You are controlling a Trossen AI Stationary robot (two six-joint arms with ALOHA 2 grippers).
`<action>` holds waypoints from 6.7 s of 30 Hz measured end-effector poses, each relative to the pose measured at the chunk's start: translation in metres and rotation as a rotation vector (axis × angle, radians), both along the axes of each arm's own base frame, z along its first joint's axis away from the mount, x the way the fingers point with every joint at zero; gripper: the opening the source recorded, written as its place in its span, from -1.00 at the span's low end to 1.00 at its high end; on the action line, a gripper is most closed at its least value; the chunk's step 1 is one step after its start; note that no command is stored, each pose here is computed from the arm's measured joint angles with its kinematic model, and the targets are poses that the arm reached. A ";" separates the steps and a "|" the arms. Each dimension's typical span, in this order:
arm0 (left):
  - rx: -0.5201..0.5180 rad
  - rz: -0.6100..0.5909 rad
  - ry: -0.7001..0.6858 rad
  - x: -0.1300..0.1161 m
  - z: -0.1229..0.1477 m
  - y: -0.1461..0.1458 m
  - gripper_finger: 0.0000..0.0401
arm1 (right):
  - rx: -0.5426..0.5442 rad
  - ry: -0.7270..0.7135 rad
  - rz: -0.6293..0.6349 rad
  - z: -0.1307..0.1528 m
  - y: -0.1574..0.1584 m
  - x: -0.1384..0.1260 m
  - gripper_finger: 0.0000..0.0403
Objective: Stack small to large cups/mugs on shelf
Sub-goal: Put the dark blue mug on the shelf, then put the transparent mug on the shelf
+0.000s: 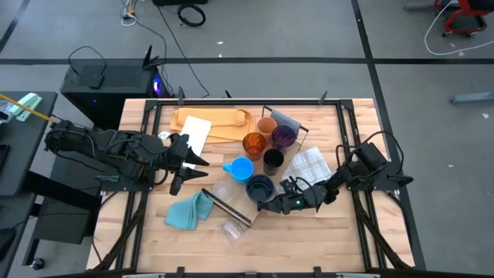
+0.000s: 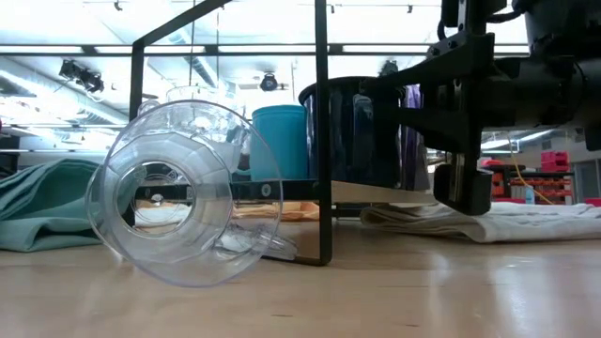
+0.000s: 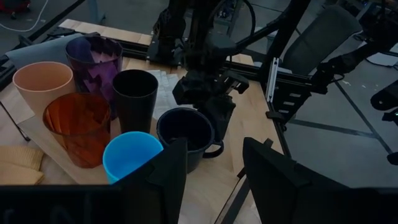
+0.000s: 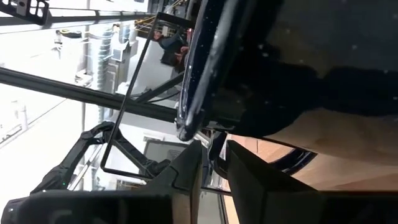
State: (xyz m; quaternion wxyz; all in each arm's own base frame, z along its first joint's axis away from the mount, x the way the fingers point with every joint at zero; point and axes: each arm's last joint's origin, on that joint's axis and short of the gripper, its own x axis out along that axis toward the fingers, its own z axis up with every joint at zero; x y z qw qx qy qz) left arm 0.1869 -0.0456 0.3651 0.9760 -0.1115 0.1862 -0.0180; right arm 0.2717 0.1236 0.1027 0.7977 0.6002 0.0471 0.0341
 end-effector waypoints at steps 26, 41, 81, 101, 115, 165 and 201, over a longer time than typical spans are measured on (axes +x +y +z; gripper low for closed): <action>-0.002 -0.002 0.001 0.000 0.000 0.000 -0.18 | -0.077 0.175 0.036 0.022 0.004 -0.011 -0.62; -0.012 0.003 0.028 -0.001 -0.002 0.000 -0.18 | -0.088 0.183 0.031 0.022 0.001 -0.009 -0.62; -0.010 -0.011 0.045 -0.002 -0.004 -0.001 -0.18 | -0.098 0.224 0.096 0.044 -0.002 -0.018 -0.39; -0.021 -0.077 0.048 -0.004 -0.004 -0.009 -0.18 | -0.191 0.289 0.426 0.156 0.110 -0.061 -0.48; -0.159 -0.184 0.104 -0.017 -0.006 -0.040 -0.18 | -0.662 0.461 0.663 0.160 0.169 0.003 -0.48; -0.260 -0.124 0.341 -0.018 -0.045 -0.112 -0.33 | -2.260 0.457 0.763 0.123 0.184 0.133 -0.48; -0.155 -0.117 0.365 -0.020 -0.050 -0.108 -0.35 | -2.107 0.584 0.963 0.081 0.153 0.154 -0.47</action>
